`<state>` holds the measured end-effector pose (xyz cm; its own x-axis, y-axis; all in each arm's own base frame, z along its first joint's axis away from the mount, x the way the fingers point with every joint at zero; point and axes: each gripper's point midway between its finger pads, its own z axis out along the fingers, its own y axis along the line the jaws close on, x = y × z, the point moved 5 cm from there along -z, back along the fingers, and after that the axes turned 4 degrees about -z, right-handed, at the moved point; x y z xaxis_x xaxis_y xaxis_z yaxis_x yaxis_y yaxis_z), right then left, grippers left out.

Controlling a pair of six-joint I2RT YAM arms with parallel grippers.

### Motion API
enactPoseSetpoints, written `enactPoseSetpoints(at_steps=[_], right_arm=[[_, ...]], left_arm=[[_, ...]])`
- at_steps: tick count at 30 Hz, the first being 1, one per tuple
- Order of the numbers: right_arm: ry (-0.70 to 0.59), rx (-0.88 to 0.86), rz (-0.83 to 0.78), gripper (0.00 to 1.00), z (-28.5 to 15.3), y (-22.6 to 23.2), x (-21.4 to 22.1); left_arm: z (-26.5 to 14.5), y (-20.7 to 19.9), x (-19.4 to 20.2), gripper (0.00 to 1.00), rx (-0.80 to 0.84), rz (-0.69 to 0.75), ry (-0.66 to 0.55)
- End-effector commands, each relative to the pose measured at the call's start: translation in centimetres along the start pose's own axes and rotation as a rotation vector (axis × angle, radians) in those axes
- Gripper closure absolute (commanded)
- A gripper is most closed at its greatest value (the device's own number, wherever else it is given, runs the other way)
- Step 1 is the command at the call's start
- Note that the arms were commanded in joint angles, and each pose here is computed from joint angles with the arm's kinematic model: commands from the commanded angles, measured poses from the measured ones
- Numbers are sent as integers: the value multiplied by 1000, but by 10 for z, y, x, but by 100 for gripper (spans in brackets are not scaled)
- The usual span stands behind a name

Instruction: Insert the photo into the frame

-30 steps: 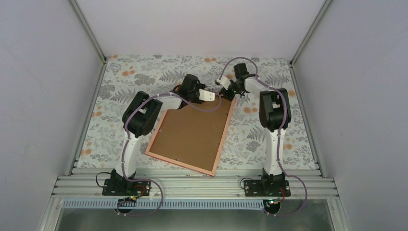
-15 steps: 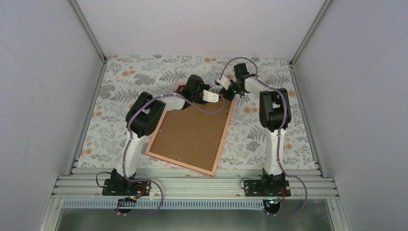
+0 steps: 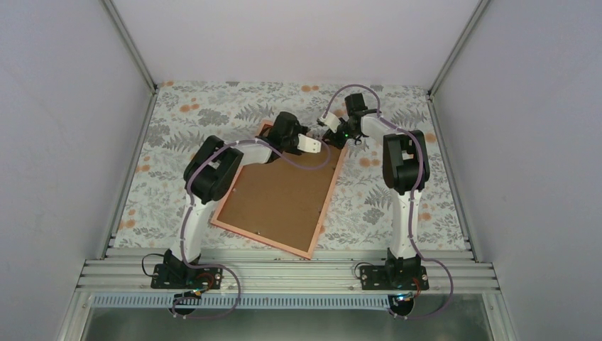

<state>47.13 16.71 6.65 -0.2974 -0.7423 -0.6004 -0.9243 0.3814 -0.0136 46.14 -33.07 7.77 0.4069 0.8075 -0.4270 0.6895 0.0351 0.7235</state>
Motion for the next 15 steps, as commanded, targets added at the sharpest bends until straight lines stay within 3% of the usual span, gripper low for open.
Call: enactPoseSetpoints(at_steps=[1,11,15], right_arm=[[171,-114,103,89,28,32,48],[165,-121,107,89,28,32,47],[165,-124,109,89,28,33,46]], left_arm=[[-11,-23,17,51,99,11,39],[21,-34,11,51,138,109,28],[33,-22,6,52,129,63,36]])
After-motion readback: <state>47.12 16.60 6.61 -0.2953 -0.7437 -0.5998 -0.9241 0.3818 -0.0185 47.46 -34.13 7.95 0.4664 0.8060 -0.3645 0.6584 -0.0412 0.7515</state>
